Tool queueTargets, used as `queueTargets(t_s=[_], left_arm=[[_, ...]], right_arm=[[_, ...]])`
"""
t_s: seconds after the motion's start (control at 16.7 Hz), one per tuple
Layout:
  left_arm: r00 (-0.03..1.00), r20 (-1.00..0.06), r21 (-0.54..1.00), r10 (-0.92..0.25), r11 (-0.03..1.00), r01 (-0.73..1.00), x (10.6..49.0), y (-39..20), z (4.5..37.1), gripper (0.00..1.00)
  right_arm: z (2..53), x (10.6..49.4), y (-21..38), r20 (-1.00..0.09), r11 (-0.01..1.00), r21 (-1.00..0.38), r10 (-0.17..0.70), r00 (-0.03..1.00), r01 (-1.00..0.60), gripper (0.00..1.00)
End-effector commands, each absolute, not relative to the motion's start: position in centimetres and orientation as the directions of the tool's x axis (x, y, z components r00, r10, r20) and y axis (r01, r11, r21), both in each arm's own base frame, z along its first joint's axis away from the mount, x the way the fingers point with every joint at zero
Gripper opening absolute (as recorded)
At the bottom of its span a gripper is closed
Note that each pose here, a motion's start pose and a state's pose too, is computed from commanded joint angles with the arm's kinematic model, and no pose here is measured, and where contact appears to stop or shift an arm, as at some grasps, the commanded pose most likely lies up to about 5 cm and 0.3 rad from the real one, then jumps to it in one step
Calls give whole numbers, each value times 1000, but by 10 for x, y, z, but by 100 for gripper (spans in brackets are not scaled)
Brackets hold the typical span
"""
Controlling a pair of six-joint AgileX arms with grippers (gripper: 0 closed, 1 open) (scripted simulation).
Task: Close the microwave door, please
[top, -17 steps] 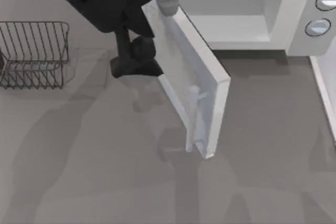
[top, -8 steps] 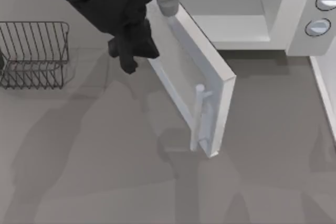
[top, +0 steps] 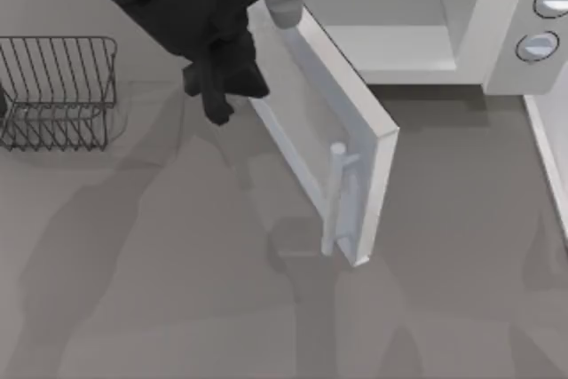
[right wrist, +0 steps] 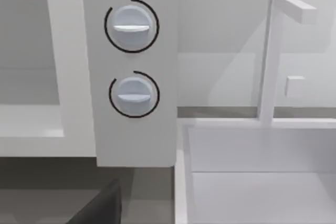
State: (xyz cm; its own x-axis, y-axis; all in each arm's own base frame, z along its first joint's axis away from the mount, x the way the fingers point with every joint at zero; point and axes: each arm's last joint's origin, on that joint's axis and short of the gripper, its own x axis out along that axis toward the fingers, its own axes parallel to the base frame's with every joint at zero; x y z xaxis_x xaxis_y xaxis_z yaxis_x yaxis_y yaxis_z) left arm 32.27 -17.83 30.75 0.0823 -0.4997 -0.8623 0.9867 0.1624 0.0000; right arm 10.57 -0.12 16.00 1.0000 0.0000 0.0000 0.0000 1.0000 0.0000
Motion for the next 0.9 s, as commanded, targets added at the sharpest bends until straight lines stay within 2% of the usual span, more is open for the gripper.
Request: queueTargets(t_s=[0.9], left_arm=[[83, -862, -1, -500, 165, 986, 322, -216, 308, 0]], right_arm=[[160, 106, -1, 0, 1000, 0, 0, 1000, 0, 100]])
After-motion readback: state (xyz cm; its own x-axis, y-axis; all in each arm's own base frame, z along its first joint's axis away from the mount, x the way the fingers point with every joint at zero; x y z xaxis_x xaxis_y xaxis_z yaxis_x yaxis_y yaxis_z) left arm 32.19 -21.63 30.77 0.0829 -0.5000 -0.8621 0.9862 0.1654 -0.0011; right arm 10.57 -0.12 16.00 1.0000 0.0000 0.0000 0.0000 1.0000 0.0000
